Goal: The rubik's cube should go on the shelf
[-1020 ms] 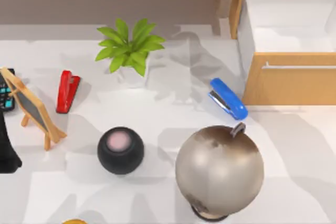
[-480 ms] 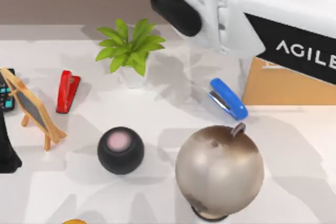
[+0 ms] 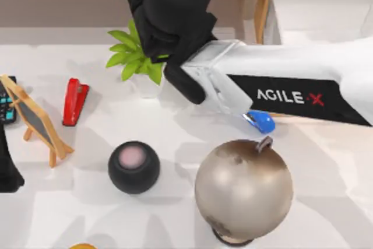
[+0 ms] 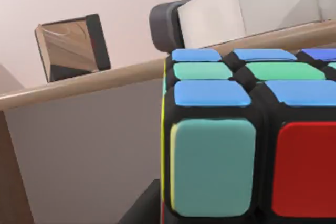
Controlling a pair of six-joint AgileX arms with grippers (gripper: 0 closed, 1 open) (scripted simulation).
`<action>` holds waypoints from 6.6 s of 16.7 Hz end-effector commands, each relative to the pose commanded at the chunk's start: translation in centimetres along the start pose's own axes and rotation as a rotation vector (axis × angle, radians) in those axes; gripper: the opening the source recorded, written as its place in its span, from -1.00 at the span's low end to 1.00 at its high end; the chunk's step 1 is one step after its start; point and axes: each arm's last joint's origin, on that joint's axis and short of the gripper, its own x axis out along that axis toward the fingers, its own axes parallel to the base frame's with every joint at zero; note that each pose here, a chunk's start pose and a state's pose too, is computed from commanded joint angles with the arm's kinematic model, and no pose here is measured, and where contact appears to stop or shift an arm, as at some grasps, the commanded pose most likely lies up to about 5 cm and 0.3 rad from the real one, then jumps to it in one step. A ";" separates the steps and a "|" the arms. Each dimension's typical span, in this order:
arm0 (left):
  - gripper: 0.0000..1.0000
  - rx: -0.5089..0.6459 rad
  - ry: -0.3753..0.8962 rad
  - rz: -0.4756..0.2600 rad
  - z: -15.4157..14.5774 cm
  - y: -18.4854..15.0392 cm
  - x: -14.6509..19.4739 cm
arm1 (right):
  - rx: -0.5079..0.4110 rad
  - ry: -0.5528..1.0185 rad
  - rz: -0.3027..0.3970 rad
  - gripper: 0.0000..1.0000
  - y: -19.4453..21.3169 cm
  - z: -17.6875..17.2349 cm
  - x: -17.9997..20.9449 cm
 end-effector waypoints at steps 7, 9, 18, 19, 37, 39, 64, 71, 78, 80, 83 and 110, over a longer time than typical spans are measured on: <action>1.00 0.000 0.000 0.000 0.0 0.0 0.0 | -0.263 0.134 -0.301 -1.00 -4.4 -8.1 -2.2; 1.00 0.000 0.000 0.000 0.0 0.0 0.0 | -0.278 0.144 -0.312 -1.00 -4.6 -8.5 -2.4; 1.00 0.000 0.000 0.000 0.0 0.0 0.0 | -0.292 0.168 -0.319 -1.00 -3.9 -7.6 -1.6; 1.00 0.000 0.000 0.000 0.0 0.0 0.0 | -0.303 0.179 -0.330 -1.00 -3.6 -7.7 -1.3; 1.00 0.000 0.000 0.000 0.0 0.0 0.0 | -0.278 0.144 -0.312 -0.85 -7.8 -9.8 7.0; 1.00 0.000 0.000 0.000 0.0 0.0 0.0 | -0.278 0.144 -0.312 -0.55 -7.8 -9.8 7.0; 1.00 0.000 0.000 0.000 0.0 0.0 0.0 | -0.324 0.051 -0.241 1.00 -7.5 -6.4 5.7; 1.00 0.000 0.000 0.000 0.0 0.0 0.0 | -0.568 -0.206 -0.156 1.00 -10.8 -0.5 -2.1; 1.00 0.000 0.000 0.000 0.0 0.0 0.0 | -1.040 -0.227 -0.148 1.00 -16.3 0.1 -12.9; 1.00 0.000 0.000 0.000 0.0 0.0 0.0 | -1.201 -0.164 -0.146 1.00 -18.1 -0.5 -15.6; 1.00 0.000 0.000 0.000 0.0 0.0 0.0 | -1.455 0.004 -0.131 1.00 -21.0 -1.9 -19.2; 1.00 0.000 0.000 0.000 0.0 0.0 0.0 | -1.809 0.462 -0.069 1.00 -27.6 -5.5 -21.1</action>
